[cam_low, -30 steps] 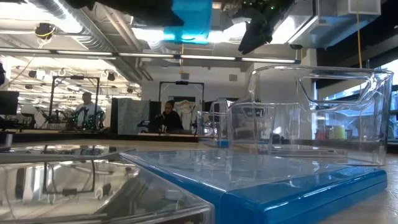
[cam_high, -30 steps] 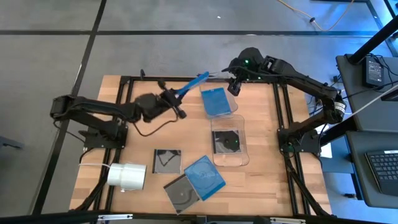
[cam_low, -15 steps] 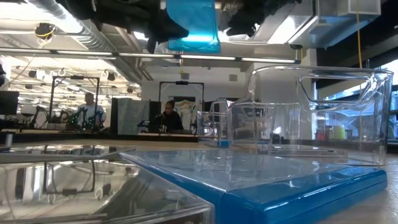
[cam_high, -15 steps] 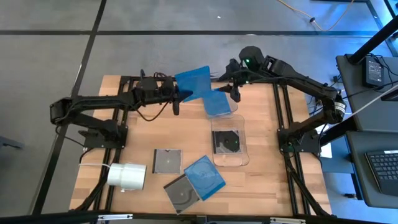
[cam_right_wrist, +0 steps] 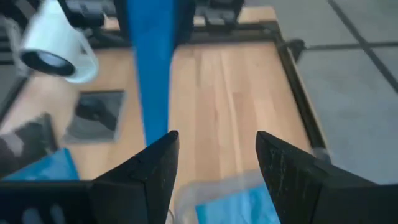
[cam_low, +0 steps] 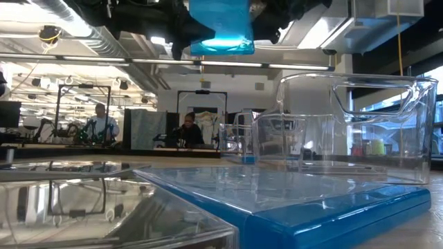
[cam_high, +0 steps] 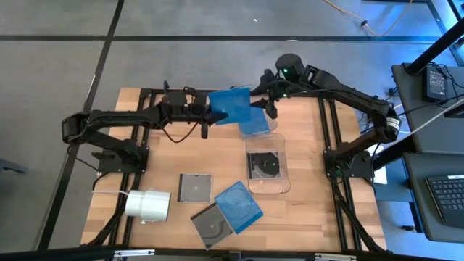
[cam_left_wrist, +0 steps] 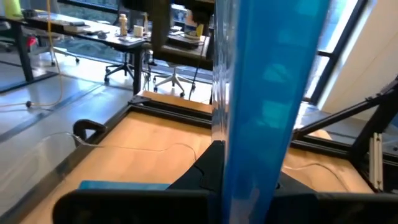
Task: Pick & place jewel cases by type
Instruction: Put the top blue CD case into the top transparent bin
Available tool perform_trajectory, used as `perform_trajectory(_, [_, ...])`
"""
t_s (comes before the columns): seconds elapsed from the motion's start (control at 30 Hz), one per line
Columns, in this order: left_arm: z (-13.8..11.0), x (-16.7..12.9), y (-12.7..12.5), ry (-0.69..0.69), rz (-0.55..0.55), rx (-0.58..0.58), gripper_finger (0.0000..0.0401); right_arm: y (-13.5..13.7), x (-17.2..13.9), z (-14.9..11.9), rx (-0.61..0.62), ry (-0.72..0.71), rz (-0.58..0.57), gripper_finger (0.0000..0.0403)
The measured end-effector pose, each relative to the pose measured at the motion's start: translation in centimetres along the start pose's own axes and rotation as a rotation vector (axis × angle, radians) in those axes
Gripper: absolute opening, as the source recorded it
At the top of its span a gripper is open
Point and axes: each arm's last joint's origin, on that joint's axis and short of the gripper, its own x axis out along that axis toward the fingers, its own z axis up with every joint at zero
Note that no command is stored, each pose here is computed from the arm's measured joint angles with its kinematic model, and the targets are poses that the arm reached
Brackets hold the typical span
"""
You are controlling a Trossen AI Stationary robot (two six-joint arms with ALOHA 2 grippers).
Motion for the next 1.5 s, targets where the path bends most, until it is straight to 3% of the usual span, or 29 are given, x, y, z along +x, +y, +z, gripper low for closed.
perform_trajectory(0.13, [0.0, -0.1, 0.4, 0.005, 0.018, -0.003, 0.0018, -0.1, 0.0, -0.8, -0.015, 0.098, -0.07, 0.0218])
perform_trajectory(0.27, [0.0, -0.1, 0.4, 0.006, 0.015, 0.007, 0.0018, 0.1, 0.1, -1.5, -0.018, 0.159, -0.021, 0.0218])
perform_trajectory(0.4, [0.0, -0.1, 0.3, 0.006, 0.012, 0.026, 0.0017, 0.3, 0.2, -1.4, -0.019, 0.147, 0.009, 0.0218])
perform_trajectory(0.57, [-0.1, 0.0, -0.1, 0.008, 0.0, 0.055, 0.0017, 0.7, 0.3, -1.1, -0.023, 0.088, 0.133, 0.0218])
perform_trajectory(0.8, [-0.1, 0.0, -0.3, 0.008, -0.009, 0.062, 0.0017, 1.7, 0.7, -0.3, -0.063, 0.028, 0.158, 0.0218])
perform_trajectory(1.0, [-0.1, 0.0, -0.3, 0.008, -0.009, 0.08, 0.0017, 2.5, 1.1, 0.2, -0.025, 0.004, 0.177, 0.0213])
perform_trajectory(1.5, [-0.1, 0.0, -0.3, 0.009, -0.01, 0.081, 0.0027, 2.7, 1.2, 0.0, -0.017, 0.041, 0.126, 0.0045])
